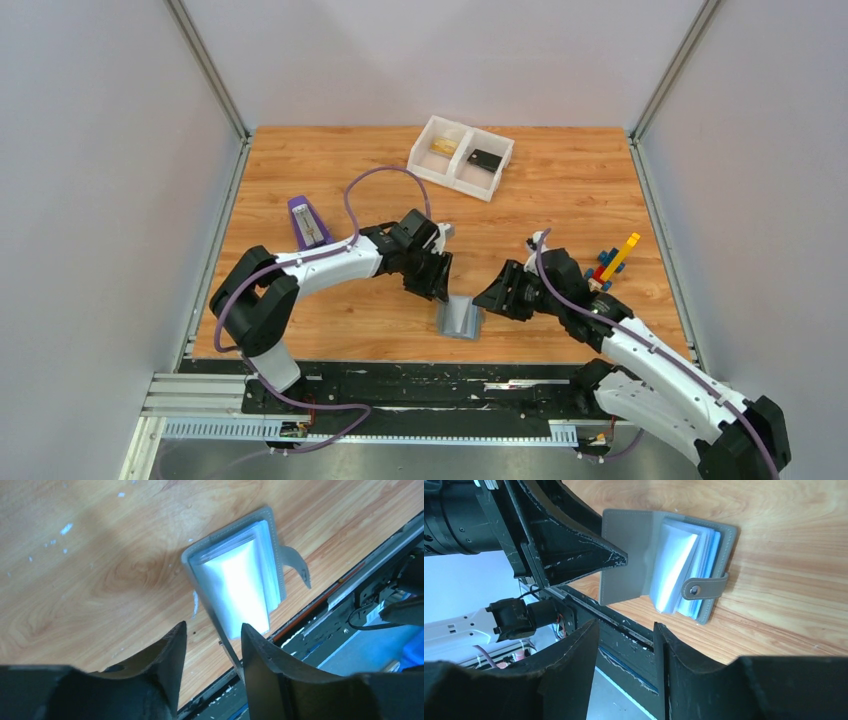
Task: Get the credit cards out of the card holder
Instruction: Remove the credit card from the card holder.
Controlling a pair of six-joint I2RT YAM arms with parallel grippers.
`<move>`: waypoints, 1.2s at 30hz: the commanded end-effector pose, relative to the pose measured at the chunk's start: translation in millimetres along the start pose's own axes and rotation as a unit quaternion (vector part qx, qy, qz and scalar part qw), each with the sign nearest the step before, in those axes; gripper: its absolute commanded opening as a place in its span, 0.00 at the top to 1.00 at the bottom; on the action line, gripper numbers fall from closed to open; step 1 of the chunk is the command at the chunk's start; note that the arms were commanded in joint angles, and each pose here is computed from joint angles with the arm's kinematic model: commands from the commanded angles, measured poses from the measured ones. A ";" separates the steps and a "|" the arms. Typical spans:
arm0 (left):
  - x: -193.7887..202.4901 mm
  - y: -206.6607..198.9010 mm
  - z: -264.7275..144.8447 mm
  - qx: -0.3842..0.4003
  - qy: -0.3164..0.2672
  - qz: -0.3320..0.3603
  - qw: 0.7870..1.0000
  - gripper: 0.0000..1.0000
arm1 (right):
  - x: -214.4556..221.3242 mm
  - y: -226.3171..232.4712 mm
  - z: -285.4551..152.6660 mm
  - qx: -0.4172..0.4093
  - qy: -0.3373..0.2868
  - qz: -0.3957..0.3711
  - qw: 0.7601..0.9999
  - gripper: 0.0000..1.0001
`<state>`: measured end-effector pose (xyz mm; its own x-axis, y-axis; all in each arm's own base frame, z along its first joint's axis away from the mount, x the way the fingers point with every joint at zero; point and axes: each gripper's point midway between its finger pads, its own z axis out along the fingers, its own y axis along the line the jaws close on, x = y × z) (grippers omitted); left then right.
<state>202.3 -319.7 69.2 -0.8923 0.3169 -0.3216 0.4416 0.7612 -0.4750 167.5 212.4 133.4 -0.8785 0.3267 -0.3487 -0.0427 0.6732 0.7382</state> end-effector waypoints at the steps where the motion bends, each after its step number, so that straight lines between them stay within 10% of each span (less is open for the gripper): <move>1: 2.3 0.2 -7.3 -0.003 -0.017 0.005 1.000 0.54 | -5.4 23.1 12.8 -0.018 -0.023 0.005 1.000 0.54; 9: 13.1 1.1 -14.4 0.017 -0.034 -0.023 0.999 0.99 | 8.7 20.2 45.0 0.018 -0.004 0.006 1.000 0.54; 36: 21.2 11.4 -14.8 0.083 -0.110 -0.150 0.979 1.00 | 40.7 -27.1 69.6 0.127 0.029 0.057 0.990 0.44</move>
<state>172.6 -292.2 53.1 -0.9698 0.0158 -0.2432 0.1815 0.7125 -0.6778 161.5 247.8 57.2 -0.9076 0.3511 -0.2301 0.1436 0.7749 0.6156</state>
